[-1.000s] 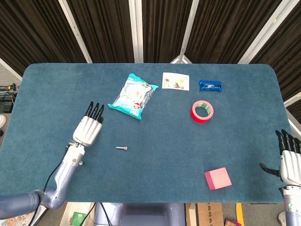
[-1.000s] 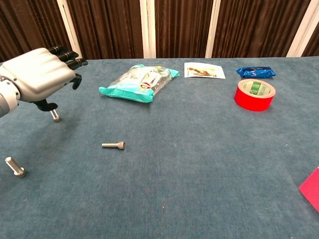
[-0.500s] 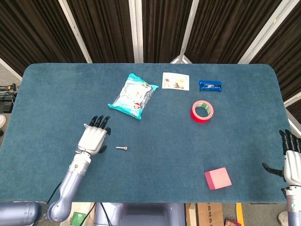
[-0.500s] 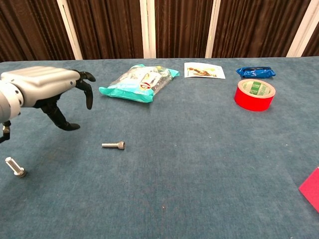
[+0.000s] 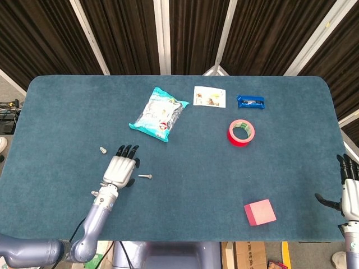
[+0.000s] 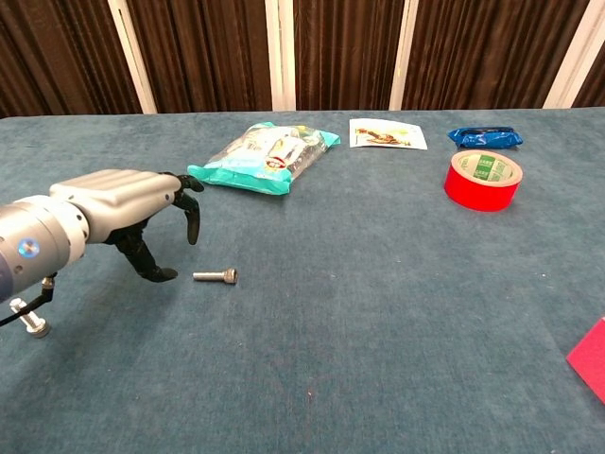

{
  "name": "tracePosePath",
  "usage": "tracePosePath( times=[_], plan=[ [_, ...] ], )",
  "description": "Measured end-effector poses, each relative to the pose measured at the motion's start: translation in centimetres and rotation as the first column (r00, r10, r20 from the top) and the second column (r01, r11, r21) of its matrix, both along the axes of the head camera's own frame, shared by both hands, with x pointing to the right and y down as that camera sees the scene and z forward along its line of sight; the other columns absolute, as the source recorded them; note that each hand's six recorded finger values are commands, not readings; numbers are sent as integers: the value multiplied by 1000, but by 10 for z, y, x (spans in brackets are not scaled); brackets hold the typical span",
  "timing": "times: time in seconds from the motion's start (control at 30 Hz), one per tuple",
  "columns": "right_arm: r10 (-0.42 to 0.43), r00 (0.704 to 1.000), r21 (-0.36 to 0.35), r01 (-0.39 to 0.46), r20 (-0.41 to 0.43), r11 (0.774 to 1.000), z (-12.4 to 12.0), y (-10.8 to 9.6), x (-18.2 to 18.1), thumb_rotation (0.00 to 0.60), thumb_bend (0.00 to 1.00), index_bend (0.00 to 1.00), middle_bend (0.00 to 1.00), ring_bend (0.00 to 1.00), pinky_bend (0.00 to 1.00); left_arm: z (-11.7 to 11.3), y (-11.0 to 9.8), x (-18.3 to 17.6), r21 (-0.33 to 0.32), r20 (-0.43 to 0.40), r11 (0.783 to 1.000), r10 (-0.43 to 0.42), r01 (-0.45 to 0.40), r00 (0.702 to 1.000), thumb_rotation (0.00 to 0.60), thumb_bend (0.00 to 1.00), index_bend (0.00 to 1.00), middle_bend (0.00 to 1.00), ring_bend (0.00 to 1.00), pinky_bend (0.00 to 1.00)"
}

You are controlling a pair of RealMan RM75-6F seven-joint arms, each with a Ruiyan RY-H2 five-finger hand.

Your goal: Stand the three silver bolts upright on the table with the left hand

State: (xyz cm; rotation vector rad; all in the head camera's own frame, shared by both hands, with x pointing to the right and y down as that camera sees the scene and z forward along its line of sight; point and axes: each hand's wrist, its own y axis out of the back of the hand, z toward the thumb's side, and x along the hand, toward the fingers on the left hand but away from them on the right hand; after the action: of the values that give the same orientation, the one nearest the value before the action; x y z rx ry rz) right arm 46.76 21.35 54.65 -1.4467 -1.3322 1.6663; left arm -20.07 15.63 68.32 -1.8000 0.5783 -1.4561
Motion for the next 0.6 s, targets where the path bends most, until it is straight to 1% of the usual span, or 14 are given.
tracePosePath(
  times=[0.33, 0.6],
  plan=[
    [4, 1000, 5, -4, 6, 1000, -3, 1, 2, 600, 0, 1, 0, 0, 0, 11, 7, 7, 18, -18, 999, 37, -36, 999, 600, 383, 454, 34, 0, 0],
    [10, 1000, 2, -10, 6, 1000, -3, 1, 3, 600, 0, 1, 0, 0, 0, 19, 12, 9, 14, -30, 999, 42, -42, 999, 600, 402, 465, 34, 0, 0]
  ],
)
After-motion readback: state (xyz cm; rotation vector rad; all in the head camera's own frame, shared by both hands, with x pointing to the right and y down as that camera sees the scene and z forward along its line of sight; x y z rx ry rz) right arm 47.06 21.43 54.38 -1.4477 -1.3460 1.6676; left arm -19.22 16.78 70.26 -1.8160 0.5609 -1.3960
